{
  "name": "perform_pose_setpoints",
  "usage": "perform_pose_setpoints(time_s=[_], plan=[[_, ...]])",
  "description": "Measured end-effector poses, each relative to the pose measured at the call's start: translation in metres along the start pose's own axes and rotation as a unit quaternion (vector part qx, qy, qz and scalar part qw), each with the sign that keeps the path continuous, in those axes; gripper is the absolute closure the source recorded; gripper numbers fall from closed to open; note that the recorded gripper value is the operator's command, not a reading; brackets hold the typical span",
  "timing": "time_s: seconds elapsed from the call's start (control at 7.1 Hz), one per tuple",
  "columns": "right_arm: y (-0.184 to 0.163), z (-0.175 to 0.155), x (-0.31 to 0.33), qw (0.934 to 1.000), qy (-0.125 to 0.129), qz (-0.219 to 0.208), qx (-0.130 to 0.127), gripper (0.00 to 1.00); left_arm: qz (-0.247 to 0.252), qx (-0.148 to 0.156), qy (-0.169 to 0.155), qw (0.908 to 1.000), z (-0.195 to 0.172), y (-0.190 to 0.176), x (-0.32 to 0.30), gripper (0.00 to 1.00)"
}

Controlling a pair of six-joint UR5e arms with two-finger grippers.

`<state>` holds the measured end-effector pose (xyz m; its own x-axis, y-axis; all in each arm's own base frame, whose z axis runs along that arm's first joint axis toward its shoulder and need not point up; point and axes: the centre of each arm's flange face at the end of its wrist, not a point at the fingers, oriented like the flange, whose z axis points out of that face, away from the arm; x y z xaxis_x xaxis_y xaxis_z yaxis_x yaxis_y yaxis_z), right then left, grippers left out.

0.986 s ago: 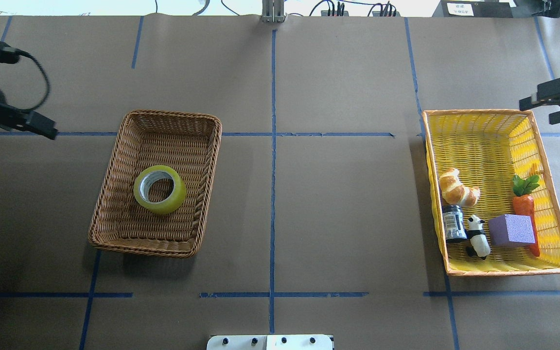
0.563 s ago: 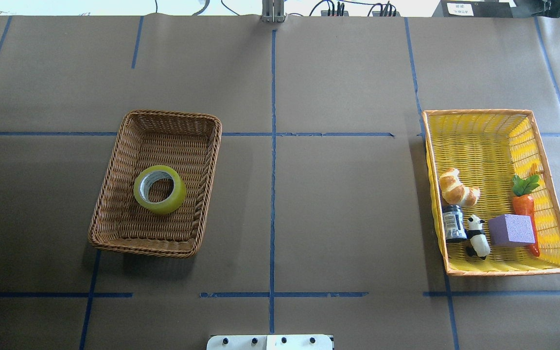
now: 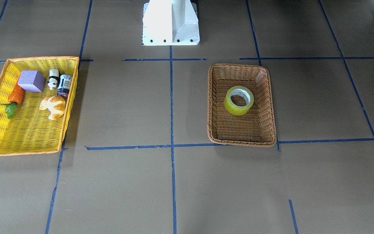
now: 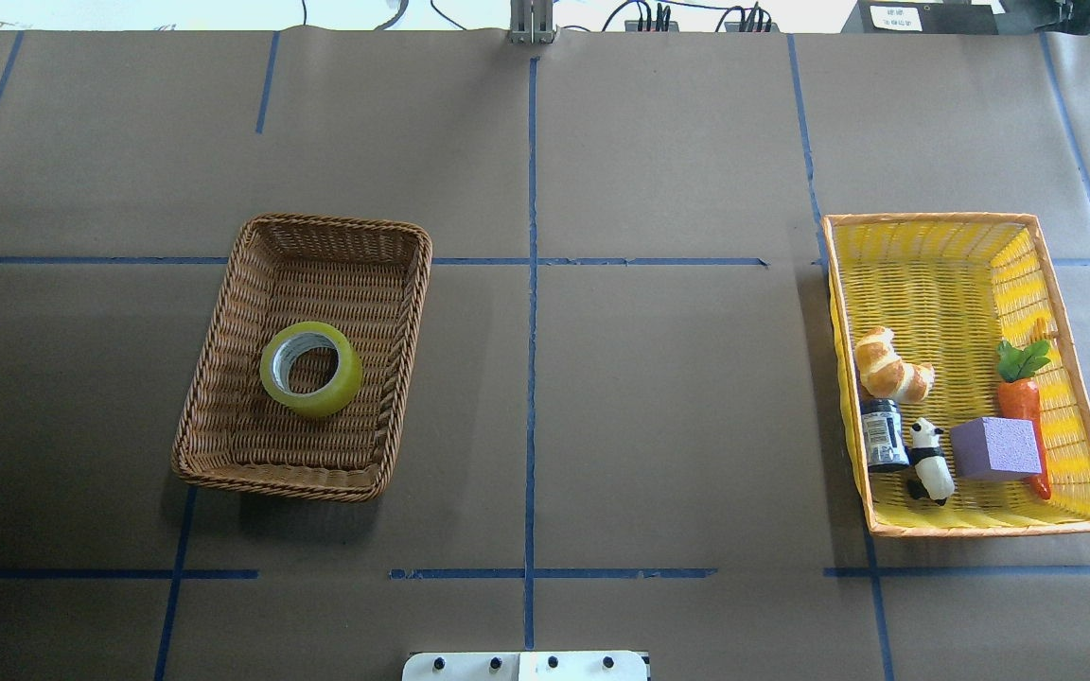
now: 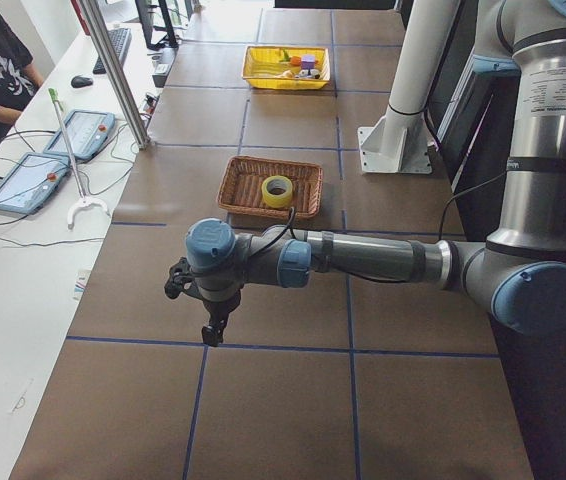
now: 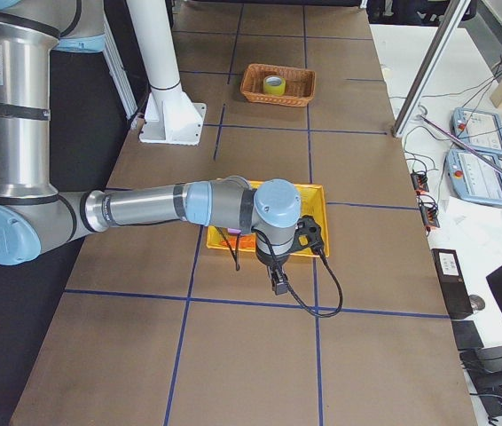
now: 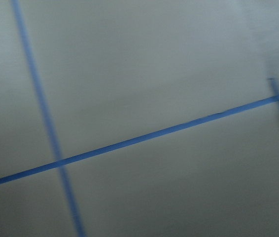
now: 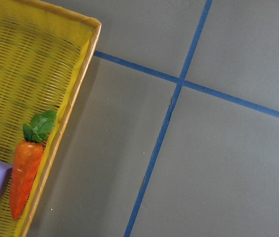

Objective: Move tape to another basket

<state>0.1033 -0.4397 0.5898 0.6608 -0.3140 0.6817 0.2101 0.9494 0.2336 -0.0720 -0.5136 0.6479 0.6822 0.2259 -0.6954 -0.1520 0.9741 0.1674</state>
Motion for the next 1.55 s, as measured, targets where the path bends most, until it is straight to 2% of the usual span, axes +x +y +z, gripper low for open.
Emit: perform_pose_setpoints(time_s=[0.42, 0.7, 0.99, 1.27, 1.55], plan=[[-0.01, 0.024, -0.015, 0.9979, -0.022, 0.053, -0.03, 0.0, -0.014, -0.005, 0.028, 0.9995, 0.001, 0.012, 0.007, 0.0], [-0.012, 0.044, -0.019, 0.9967, -0.027, 0.056, -0.053, 0.0, -0.019, -0.01, 0.032, 0.9993, 0.002, 0.022, 0.011, 0.0], [0.006, 0.042, -0.026, 0.9972, -0.01, 0.046, -0.059, 0.0, -0.017, -0.01, 0.031, 0.9993, 0.002, 0.023, 0.012, 0.0], [0.018, 0.047, -0.023, 0.9968, -0.003, 0.043, -0.068, 0.0, -0.019, -0.01, 0.03, 0.9993, 0.0, 0.023, 0.014, 0.0], [0.029, 0.057, -0.017, 0.9965, -0.009, 0.034, -0.075, 0.0, -0.052, -0.011, 0.029, 0.9982, -0.011, 0.019, 0.026, 0.0]])
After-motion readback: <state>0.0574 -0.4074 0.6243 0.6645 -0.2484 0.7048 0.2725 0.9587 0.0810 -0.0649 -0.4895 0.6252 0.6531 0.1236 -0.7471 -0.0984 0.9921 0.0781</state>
